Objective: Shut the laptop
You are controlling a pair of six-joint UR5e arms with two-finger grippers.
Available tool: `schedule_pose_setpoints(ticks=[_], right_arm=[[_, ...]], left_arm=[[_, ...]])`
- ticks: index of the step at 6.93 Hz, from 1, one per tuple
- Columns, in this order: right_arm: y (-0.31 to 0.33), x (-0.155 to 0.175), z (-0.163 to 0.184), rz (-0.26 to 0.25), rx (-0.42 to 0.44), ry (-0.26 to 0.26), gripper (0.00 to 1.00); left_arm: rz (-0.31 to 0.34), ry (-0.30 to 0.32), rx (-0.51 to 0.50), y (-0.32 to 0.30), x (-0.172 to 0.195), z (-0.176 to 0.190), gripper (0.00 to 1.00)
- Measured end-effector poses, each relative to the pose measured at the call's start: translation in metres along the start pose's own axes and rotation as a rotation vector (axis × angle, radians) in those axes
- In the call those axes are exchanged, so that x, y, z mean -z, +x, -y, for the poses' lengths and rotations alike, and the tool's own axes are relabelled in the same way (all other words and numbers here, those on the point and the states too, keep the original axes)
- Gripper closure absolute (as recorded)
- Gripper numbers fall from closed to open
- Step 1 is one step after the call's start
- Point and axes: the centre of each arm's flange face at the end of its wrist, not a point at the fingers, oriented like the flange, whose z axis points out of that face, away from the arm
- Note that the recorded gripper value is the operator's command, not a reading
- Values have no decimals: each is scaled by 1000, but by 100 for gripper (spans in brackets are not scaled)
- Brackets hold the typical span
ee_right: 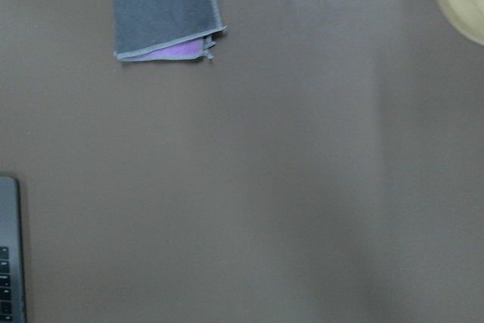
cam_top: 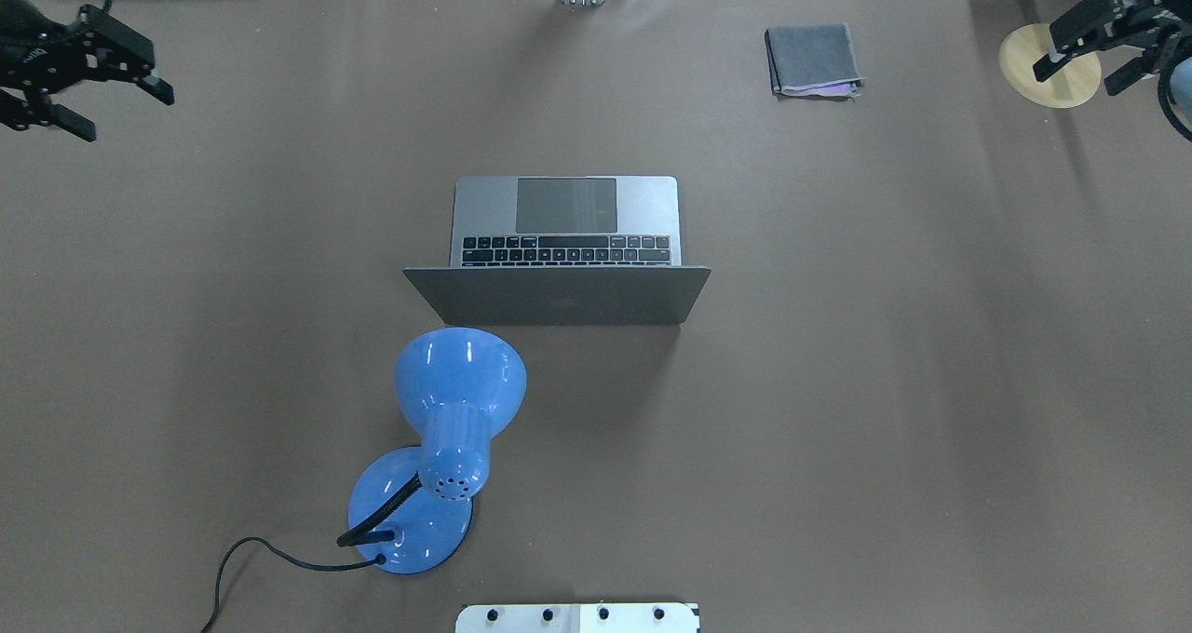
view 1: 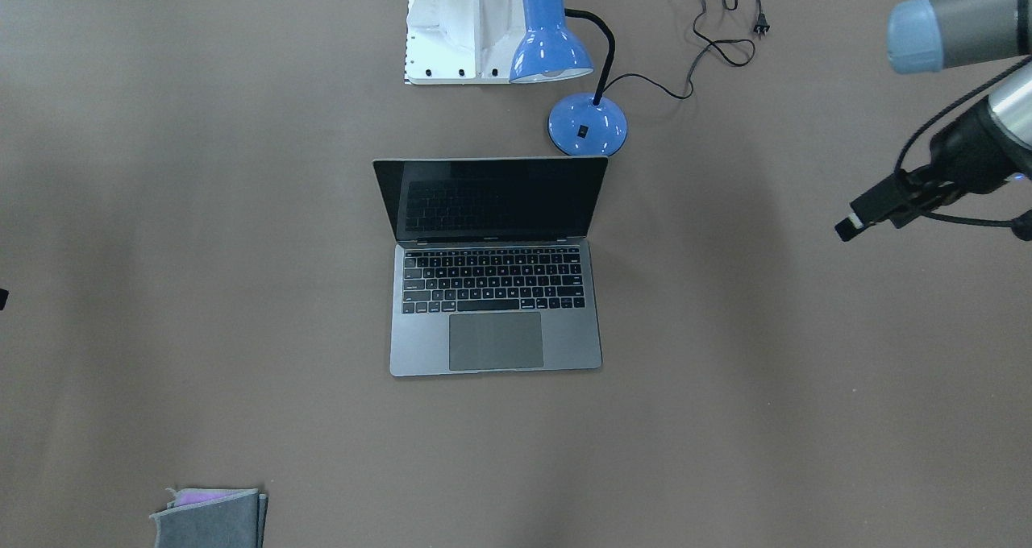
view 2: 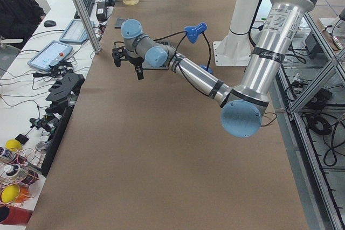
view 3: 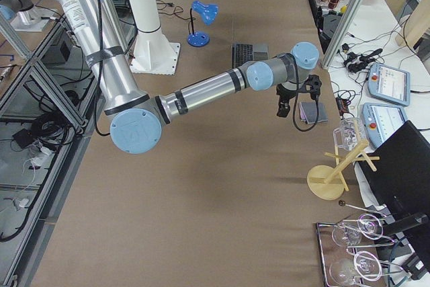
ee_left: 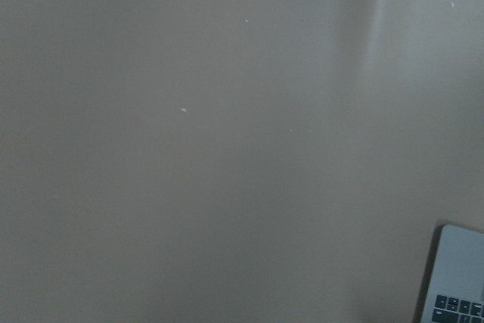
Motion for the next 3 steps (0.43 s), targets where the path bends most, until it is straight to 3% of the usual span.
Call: schedule_pose_setpoints(ticks=[1,2,3], right_arm=[[-36,-5,-18,24,-9,-11,34],[-69,-9,-43,46,-24,-23,78],[-90,-11,-70,62,-30,-35,100]], left_arm=[[-23,-21,-5,23,-9,-21,29],[-45,-45,-10,45,-17,-43,65],[-63,-69,-13,67,-22,-63,98]])
